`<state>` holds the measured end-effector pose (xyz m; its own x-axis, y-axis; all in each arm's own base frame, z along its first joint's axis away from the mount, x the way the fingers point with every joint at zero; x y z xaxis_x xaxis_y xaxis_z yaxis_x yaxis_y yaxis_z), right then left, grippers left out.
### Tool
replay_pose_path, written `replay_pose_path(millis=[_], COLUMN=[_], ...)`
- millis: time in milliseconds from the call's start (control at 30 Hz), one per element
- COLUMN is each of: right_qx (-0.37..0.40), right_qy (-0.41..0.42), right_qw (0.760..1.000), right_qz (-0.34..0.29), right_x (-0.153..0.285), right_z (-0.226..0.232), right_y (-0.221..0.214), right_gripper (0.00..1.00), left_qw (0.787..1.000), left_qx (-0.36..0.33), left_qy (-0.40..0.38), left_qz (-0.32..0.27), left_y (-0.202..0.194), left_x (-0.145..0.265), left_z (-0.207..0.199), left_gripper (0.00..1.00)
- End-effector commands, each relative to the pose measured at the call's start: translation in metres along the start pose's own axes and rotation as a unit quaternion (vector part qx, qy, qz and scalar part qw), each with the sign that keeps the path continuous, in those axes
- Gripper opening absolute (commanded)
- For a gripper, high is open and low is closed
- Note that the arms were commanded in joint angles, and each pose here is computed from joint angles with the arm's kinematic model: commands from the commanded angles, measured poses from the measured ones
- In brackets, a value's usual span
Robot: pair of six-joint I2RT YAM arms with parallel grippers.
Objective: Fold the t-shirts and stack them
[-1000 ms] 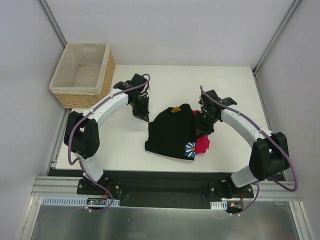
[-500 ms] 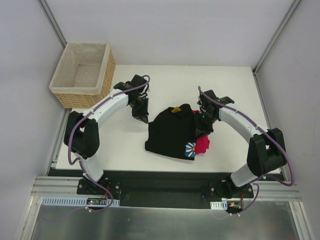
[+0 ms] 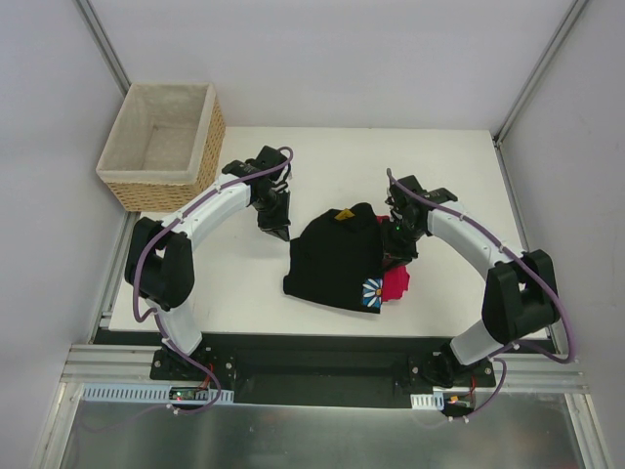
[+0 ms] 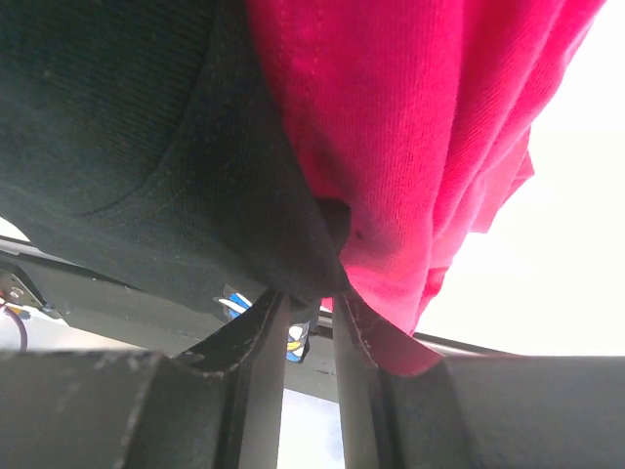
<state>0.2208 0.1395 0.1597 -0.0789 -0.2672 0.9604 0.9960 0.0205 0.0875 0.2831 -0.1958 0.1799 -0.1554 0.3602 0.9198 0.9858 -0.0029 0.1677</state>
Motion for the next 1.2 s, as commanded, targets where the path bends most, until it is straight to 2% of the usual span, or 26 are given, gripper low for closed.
replay_pose_path(millis=[0, 333, 733, 1167], right_qx=[0.008, 0.005, 0.021, 0.025], right_qy=[-0.028, -0.025, -0.059, -0.057], right_qw=[1.000, 0.999, 0.998, 0.998], right_qz=[0.005, 0.019, 0.016, 0.006], right_x=[-0.001, -0.014, 0.004, 0.015], right_z=[-0.006, -0.006, -0.012, -0.010], right_y=[0.004, 0.007, 0.006, 0.004], right_gripper=[0.27, 0.26, 0.26, 0.25], left_qw=[1.000, 1.000, 1.000, 1.000], left_qx=[0.005, 0.002, 0.001, 0.001], left_qy=[-0.003, -0.004, -0.010, -0.013], left_qz=[-0.012, -0.015, -0.012, -0.009], left_y=[0.001, 0.002, 0.005, 0.006], left_x=[0.014, 0.018, 0.018, 0.017], left_z=[-0.001, -0.002, -0.006, -0.007], left_gripper=[0.04, 0.04, 0.03, 0.03])
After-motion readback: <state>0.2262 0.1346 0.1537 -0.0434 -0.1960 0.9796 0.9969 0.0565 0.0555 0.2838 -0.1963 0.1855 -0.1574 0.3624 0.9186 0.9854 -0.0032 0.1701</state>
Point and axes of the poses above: each gripper's point midway between its finger pads, its own x axis back along the fingers, its own z axis along the line the jaws close on, y = z × x, the point moved 7 cm from there along x, back along the fingers, and after that the axes turned 1 degree about x, right-handed, at the moved point
